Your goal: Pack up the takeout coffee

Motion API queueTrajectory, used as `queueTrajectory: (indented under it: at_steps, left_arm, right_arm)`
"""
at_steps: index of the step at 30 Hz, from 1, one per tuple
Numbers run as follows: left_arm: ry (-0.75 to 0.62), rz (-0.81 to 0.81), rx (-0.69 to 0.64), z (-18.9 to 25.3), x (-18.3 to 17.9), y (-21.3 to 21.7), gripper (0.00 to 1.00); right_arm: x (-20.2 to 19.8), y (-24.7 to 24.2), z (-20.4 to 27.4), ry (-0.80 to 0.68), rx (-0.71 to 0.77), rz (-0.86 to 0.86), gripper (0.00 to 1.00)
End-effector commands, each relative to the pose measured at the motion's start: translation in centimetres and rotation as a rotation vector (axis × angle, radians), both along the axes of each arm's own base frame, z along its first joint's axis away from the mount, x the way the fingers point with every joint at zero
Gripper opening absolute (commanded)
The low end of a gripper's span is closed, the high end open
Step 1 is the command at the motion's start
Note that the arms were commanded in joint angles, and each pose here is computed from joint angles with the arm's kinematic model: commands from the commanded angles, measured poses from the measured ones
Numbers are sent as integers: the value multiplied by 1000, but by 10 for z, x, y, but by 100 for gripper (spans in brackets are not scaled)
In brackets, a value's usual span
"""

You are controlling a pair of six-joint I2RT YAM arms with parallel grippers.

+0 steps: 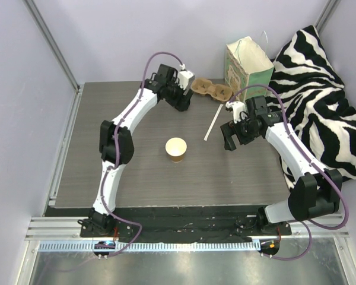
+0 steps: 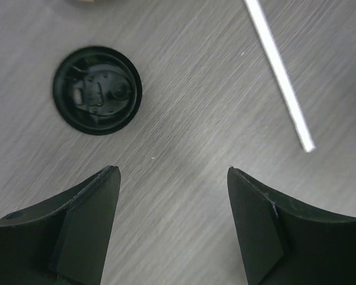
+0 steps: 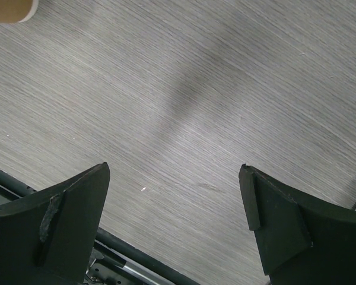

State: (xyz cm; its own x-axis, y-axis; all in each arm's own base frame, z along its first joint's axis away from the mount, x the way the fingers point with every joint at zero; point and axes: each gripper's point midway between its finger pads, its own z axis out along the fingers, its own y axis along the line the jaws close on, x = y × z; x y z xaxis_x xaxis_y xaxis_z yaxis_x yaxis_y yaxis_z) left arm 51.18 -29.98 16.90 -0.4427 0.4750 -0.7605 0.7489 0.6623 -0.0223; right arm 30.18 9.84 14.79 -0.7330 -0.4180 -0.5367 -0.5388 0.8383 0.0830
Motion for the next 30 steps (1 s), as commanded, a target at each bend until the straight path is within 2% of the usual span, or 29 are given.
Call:
queueTrajectory:
  at_steps: [1,7,14,25,30]
  left_arm:
    - [-132,-67,-64,13,30,-15,77]
    - [-150,-69,-33,-33,58,-22,77]
    - [-168,-76,2,-65,72,-25,77]
    - [-130,-121,147,-104,66,-6,74]
    - [-109,-157,244,-114,55,10,65]
  right_arm:
    - [8,-2,2,-31,-20,4,100]
    - [9,-4,-6,-13,-36,1,100]
    - [9,-7,-9,-10,-53,-2,100]
    - [10,-8,-5,-22,-54,-7,100]
    - [9,-5,-3,-23,-41,3,100]
